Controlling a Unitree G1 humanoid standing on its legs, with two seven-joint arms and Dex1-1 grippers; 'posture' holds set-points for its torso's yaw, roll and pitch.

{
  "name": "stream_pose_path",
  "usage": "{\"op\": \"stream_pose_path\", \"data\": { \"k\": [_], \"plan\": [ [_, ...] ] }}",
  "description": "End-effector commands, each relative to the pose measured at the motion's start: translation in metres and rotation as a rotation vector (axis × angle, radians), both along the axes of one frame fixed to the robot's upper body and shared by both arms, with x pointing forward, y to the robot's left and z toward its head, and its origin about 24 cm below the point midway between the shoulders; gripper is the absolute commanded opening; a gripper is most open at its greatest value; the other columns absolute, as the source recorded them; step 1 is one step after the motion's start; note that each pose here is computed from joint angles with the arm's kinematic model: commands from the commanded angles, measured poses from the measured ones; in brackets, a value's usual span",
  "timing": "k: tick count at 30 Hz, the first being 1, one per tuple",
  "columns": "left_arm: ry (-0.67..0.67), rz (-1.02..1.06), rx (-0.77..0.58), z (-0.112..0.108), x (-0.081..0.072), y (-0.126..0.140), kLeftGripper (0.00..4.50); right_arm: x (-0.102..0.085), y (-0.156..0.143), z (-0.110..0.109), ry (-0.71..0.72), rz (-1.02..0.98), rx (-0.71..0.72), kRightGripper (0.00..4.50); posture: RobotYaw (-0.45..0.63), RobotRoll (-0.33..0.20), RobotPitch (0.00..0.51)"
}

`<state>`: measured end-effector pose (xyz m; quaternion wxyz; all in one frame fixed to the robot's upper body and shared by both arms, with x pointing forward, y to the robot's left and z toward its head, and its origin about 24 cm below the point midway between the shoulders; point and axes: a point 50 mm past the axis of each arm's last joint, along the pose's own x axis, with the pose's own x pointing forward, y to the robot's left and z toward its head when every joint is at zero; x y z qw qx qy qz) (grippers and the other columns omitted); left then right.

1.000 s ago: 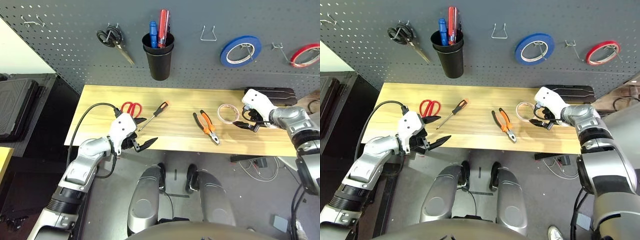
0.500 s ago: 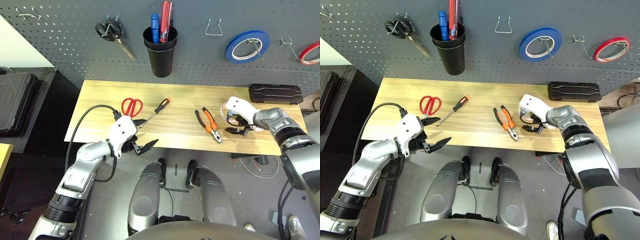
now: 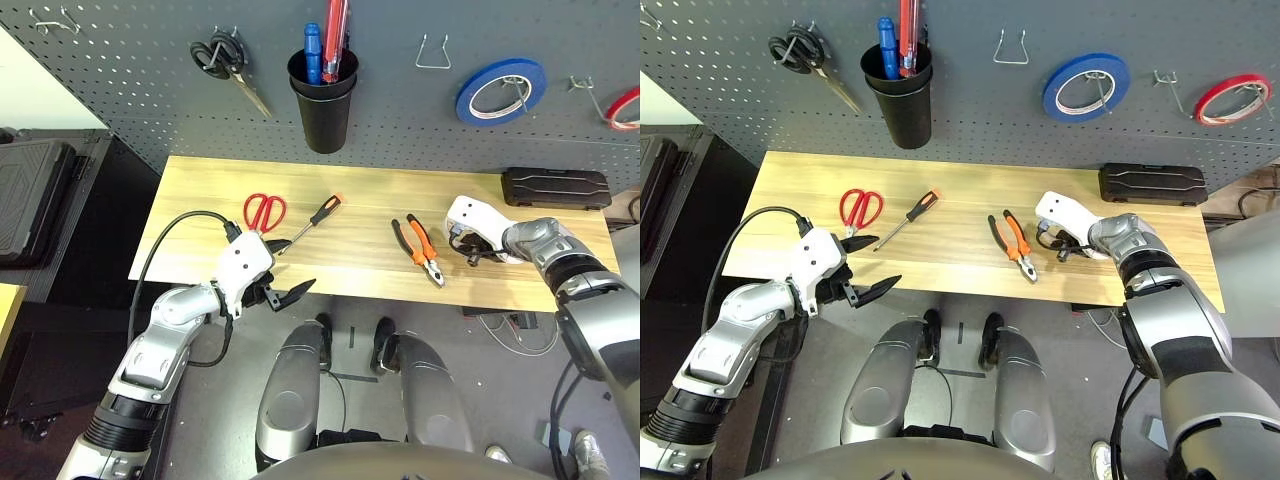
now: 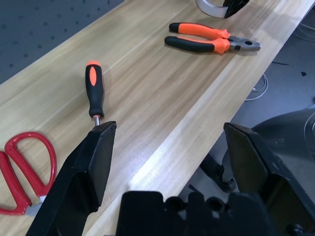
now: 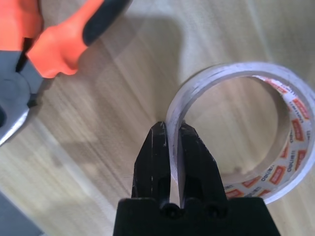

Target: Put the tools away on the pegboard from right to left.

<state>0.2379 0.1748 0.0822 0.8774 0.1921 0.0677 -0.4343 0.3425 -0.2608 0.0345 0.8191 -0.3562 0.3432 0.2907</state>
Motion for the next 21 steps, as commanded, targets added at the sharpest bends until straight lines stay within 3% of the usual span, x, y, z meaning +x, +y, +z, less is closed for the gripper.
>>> {"op": "stream_pose_path", "data": {
  "k": [1, 14, 21],
  "plan": [
    [-0.007, -0.031, -0.051, -0.001, -0.002, -0.004, 4.50, -0.012, -0.017, -0.008, -0.031, -0.034, -0.014, 0.07, 0.31, 0.000, 0.317],
    [-0.145, -0.122, -0.237, 0.025, -0.006, -0.013, 4.50, -0.042, -0.044, -0.013, -0.446, -0.121, 0.007, 0.07, 0.28, 0.000, 0.243],
    [-0.247, -0.189, -0.248, 0.052, -0.015, -0.015, 4.50, -0.064, -0.051, -0.010, -0.650, -0.150, 0.050, 0.07, 0.28, 0.000, 0.197]
  ]
}}
